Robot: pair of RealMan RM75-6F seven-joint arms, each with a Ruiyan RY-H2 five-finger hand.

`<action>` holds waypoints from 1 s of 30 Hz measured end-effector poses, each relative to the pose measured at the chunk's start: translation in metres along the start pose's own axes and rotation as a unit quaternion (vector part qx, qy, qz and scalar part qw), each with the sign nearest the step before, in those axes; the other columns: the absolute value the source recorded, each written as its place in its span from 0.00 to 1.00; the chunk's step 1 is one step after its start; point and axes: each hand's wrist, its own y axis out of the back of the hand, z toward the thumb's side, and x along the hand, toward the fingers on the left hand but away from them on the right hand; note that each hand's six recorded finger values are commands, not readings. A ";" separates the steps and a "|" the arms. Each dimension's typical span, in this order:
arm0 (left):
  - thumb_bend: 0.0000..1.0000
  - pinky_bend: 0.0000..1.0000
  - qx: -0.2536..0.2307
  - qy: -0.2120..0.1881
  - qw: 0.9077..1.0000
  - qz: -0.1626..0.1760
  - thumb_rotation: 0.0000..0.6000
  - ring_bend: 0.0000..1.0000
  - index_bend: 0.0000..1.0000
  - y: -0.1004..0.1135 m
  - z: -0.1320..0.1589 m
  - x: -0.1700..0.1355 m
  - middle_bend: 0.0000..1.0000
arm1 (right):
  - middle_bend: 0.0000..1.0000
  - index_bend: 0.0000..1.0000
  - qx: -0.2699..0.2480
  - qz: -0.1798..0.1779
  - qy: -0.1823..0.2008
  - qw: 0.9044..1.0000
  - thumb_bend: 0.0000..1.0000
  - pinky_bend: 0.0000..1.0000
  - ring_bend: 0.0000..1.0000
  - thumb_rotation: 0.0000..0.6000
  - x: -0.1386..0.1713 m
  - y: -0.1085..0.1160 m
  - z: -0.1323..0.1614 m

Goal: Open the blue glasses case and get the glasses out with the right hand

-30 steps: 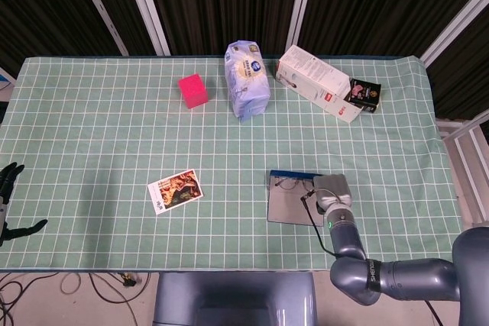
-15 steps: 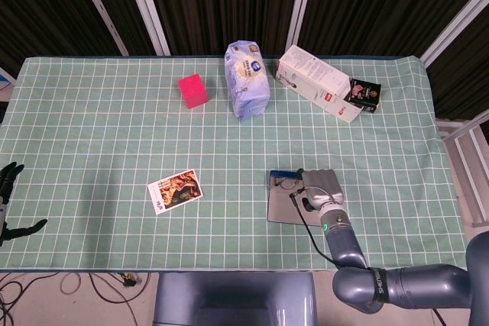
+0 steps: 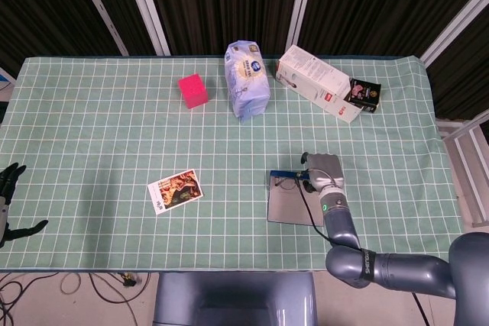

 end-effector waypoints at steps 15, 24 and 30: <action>0.00 0.00 0.001 0.004 1.000 -0.003 1.00 0.00 0.00 -0.001 -0.001 0.002 0.00 | 0.93 0.40 -0.016 0.014 -0.017 1.000 0.49 1.00 1.00 1.00 -0.016 -0.019 0.000; 0.00 0.00 0.000 0.005 1.000 -0.003 1.00 0.00 0.00 -0.001 -0.001 0.003 0.00 | 0.93 0.42 -0.018 0.016 -0.021 0.999 0.49 1.00 1.00 1.00 -0.017 -0.020 0.000; 0.00 0.00 -0.001 0.005 1.000 -0.003 1.00 0.00 0.00 -0.001 -0.001 0.002 0.00 | 0.93 0.46 -0.017 0.017 -0.020 1.000 0.51 1.00 1.00 1.00 -0.016 -0.021 0.001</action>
